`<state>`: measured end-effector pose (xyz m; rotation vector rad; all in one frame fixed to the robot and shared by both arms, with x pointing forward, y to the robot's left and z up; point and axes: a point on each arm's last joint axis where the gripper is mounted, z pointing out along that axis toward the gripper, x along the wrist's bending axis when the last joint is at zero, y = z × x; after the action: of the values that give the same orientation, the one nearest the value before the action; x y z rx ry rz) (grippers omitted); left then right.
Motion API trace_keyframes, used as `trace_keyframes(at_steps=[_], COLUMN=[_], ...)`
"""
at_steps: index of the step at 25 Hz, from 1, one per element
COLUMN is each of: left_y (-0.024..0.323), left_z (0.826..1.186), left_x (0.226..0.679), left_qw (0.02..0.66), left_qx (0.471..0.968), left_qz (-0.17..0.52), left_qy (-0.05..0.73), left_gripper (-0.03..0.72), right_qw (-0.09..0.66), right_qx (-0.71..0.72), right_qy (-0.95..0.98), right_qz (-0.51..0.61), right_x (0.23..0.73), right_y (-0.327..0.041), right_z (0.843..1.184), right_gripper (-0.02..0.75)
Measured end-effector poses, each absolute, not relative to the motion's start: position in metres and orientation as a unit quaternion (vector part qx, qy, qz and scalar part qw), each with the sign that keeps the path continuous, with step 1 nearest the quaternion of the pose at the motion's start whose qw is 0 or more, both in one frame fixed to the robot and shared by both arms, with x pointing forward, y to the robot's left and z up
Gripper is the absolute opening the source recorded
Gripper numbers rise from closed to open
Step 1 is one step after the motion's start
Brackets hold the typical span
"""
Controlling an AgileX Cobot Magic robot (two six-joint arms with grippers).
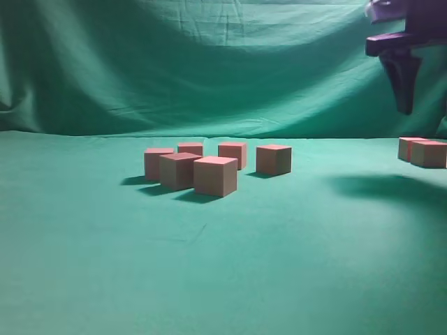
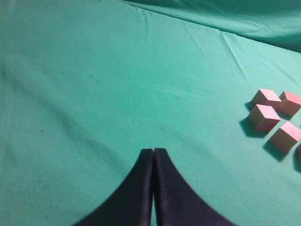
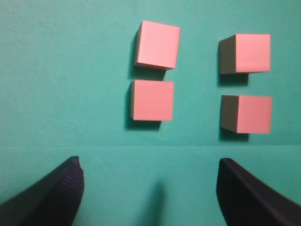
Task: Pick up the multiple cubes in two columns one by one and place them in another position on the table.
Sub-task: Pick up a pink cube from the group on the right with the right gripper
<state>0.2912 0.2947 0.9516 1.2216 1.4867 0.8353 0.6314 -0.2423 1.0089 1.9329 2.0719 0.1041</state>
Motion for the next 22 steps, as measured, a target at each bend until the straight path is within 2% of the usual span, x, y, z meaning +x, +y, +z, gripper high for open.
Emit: trace_keyframes(at_steps=[8,18,19,22], left_y=[0.295,0.295,0.295,0.295], left_z=[0.952,0.952,0.952,0.952], left_x=[0.291,0.291,0.291,0.291], left_qw=[0.499,0.499,0.499,0.499], left_qx=[0.505,0.505,0.505,0.505], left_qz=[0.345,0.345,0.345,0.345], left_qy=[0.614,0.614,0.614,0.614], left_gripper=[0.0,0.0,0.0,0.0], right_qw=[0.058,0.049,0.05,0.052], right_qx=[0.71,0.705,0.705,0.703], right_qy=[0.7,0.706,0.706,0.707], right_qz=[0.051,0.051,0.052,0.052], right_x=[0.664,0.675,0.676,0.677], right_y=[-0.269,-0.271,-0.271,-0.271], right_z=[0.983,0.953,0.953,0.951], right_gripper=[0.582,0.582,0.529,0.438])
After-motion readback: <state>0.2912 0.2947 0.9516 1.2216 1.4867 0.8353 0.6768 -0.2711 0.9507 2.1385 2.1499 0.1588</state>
